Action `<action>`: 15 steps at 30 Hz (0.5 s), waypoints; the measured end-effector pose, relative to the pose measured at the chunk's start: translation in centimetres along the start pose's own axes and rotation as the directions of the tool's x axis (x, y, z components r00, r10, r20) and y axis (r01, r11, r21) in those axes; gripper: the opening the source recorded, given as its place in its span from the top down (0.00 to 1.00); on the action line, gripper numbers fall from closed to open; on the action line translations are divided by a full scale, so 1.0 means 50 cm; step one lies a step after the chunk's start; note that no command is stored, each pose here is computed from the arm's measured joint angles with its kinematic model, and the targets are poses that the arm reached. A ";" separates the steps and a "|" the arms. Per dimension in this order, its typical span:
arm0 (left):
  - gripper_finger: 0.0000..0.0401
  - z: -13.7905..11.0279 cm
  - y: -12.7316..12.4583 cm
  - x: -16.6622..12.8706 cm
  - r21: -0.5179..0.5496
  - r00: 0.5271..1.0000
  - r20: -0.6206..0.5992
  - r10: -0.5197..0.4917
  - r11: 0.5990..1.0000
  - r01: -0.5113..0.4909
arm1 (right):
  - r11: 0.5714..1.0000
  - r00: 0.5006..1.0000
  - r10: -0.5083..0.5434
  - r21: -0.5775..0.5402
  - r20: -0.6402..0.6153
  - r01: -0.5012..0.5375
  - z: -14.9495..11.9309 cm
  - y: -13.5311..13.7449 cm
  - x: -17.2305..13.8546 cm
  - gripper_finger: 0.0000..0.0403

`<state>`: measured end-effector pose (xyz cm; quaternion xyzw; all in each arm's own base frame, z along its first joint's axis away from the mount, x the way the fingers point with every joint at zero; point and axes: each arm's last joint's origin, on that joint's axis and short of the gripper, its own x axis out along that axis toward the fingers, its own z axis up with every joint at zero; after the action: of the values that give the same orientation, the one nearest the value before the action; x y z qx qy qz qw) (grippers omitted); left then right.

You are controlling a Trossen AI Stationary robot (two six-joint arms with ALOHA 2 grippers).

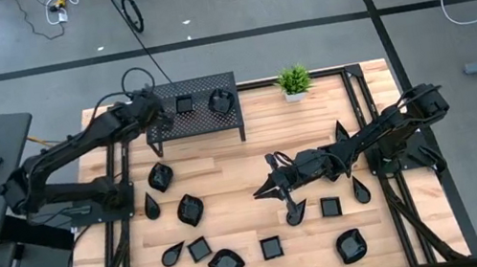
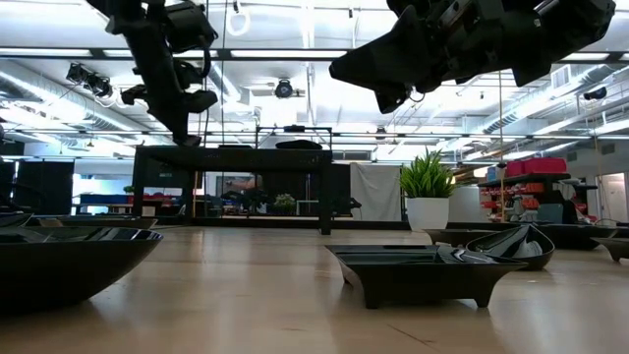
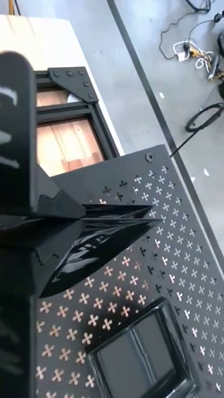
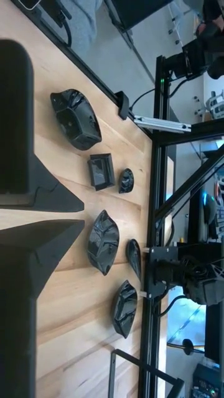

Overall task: Pick & Place Mini shaped plates
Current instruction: Stack the black drop shaped plate on top of the black drop shaped plates on the shelf

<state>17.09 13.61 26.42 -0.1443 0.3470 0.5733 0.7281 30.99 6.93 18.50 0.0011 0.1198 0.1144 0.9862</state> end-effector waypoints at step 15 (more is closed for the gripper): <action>0.92 0.000 -0.002 0.006 0.011 0.999 0.005 0.045 0.999 -0.045 | 1.000 1.000 0.000 0.010 0.000 0.000 0.000 0.000 0.000 0.92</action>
<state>17.20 13.81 26.17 -0.1311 0.3516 0.5880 0.7165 30.99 6.93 18.50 0.0061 0.1203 0.1138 0.9862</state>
